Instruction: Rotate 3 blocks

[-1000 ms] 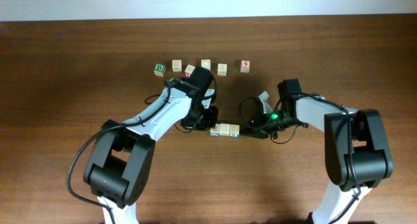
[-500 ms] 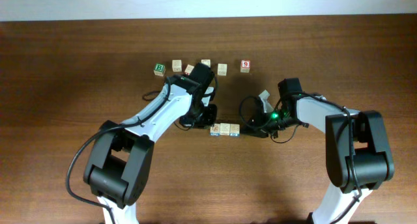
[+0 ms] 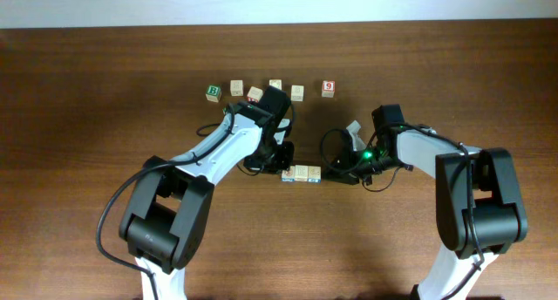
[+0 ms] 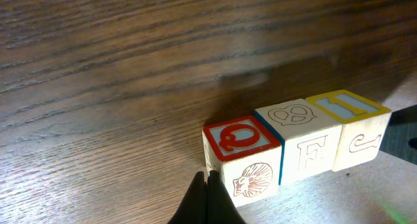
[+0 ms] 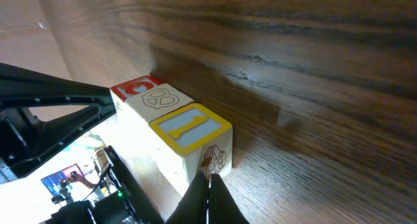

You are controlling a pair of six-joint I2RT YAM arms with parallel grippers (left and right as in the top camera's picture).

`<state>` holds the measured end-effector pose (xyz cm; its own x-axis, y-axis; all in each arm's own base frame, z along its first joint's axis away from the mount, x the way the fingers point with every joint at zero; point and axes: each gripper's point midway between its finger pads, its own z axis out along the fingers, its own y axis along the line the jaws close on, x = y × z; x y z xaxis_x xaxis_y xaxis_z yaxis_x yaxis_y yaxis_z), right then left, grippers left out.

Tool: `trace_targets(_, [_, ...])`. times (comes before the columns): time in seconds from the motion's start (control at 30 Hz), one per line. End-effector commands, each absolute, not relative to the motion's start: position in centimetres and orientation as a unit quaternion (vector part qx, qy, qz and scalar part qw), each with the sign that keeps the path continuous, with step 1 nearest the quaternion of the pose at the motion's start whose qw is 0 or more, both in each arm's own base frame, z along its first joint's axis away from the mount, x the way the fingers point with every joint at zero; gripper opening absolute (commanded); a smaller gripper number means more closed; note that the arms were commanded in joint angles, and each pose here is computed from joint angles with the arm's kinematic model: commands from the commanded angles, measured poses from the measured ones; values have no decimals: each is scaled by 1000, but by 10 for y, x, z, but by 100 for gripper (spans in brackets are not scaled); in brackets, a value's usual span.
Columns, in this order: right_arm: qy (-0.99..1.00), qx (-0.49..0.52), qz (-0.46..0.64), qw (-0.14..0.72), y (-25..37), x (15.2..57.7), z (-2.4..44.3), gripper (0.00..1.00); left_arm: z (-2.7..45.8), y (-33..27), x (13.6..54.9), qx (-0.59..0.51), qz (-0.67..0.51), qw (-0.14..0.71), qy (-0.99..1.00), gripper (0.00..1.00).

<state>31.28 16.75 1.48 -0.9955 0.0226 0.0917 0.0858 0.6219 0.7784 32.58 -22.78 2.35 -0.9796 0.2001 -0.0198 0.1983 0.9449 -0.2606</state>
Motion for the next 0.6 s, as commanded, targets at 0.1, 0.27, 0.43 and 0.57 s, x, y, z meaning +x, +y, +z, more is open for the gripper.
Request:
trace_targets(0.1, [-901, -14, -433, 22, 170, 313, 23, 4, 23, -239, 323, -114, 153, 13, -982, 0])
trace_targets(0.27, [-892, -10, -452, 21, 174, 314, 29, 4, 23, -239, 323, -114, 153, 12, -982, 0])
trace_targets(0.43, [-889, -5, -458, 13, 176, 315, 37, 4, 23, -239, 323, -114, 153, 12, -982, 0])
trace_targets(0.57, [-888, 5, -461, -8, 176, 318, 52, 4, 23, -239, 324, -114, 154, 11, -982, 0])
